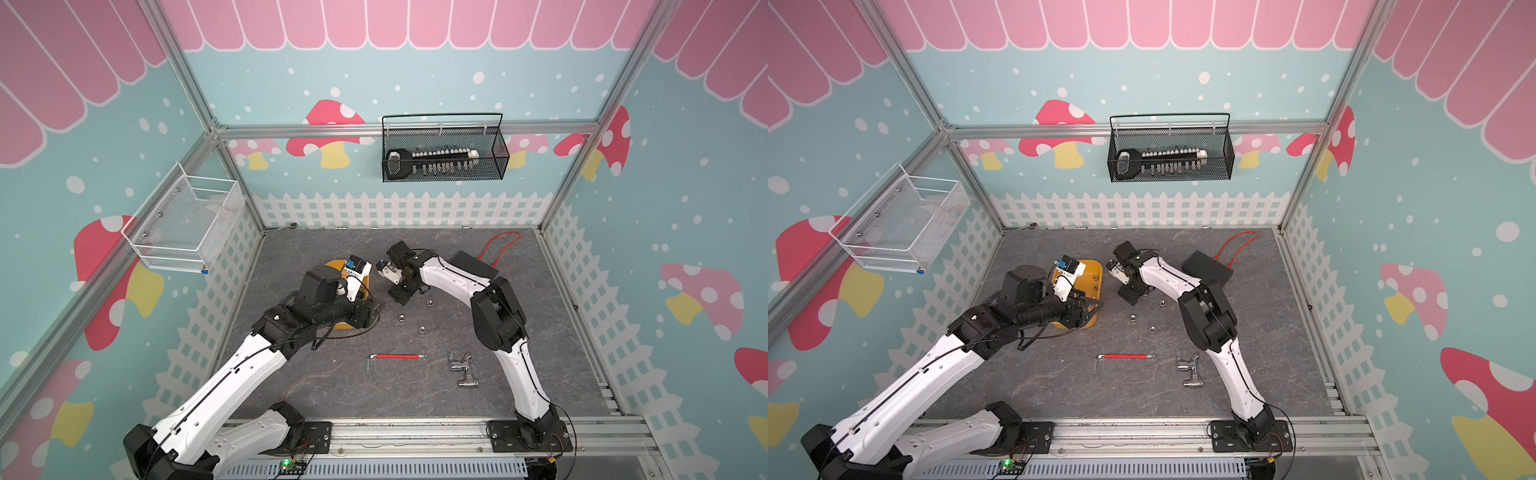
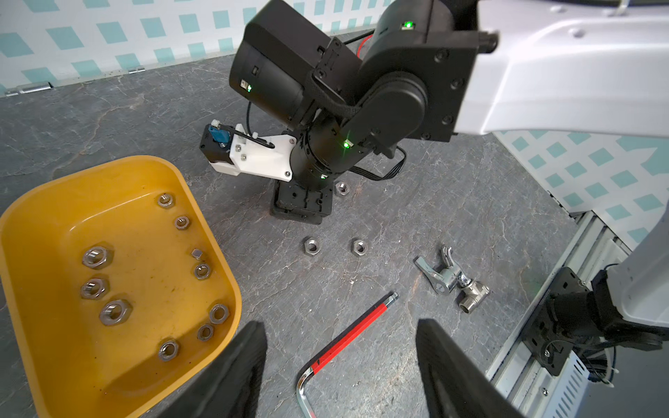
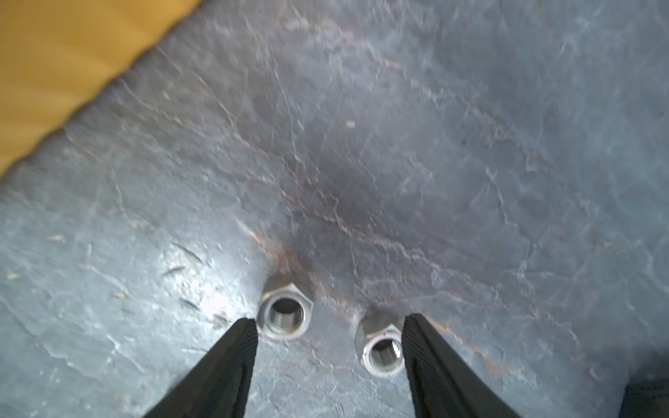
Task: Put the nuts on the desktop into the storage box
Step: Pick up the nut from the center of the board.
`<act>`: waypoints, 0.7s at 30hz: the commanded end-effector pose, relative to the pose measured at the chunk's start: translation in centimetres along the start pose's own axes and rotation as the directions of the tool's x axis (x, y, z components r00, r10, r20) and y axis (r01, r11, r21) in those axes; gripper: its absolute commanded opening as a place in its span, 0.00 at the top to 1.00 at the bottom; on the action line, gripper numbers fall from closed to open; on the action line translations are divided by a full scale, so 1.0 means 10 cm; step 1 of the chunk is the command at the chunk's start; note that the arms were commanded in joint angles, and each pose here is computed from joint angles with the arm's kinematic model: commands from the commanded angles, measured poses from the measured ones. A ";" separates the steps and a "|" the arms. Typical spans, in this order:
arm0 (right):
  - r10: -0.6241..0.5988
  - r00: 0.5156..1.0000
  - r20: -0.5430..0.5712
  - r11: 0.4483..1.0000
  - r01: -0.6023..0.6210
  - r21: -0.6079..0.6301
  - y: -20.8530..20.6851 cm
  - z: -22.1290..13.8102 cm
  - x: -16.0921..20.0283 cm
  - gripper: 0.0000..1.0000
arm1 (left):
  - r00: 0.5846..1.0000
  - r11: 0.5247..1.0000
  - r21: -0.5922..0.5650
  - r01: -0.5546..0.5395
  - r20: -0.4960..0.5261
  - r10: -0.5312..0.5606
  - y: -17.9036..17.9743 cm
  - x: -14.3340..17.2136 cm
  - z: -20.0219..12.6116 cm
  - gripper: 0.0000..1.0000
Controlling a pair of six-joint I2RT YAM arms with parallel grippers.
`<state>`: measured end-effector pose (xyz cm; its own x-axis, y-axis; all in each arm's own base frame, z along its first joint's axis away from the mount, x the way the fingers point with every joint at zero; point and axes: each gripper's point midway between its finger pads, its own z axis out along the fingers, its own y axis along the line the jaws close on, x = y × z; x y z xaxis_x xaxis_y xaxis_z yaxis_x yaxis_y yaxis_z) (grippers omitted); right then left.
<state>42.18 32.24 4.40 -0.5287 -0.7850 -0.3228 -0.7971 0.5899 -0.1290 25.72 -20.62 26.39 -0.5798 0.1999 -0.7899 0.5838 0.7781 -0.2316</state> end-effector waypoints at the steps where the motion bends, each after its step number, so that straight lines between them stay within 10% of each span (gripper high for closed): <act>1: 0.011 1.000 0.011 1.000 -0.011 -0.015 0.03 0.10 -0.03 0.31 | 0.999 1.000 -0.013 -0.025 0.031 0.025 0.00 -0.09 -0.04 0.31; 16: 0.018 1.000 -0.020 0.995 -0.020 -0.093 0.22 0.35 0.13 0.45 | 0.999 0.999 -0.031 -0.032 -0.010 0.032 0.05 -0.02 0.11 0.31; 21: 0.021 0.999 -0.031 0.995 -0.024 -0.099 0.26 0.34 0.19 0.64 | 0.999 0.998 -0.041 -0.037 -0.004 0.037 0.06 -0.03 0.09 0.31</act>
<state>41.59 33.59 2.42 -0.5319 -0.7681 -0.3564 -0.8095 0.5848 -0.0522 26.65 -20.67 25.14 -0.5951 0.2203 -0.7729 0.5665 0.7972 -0.2089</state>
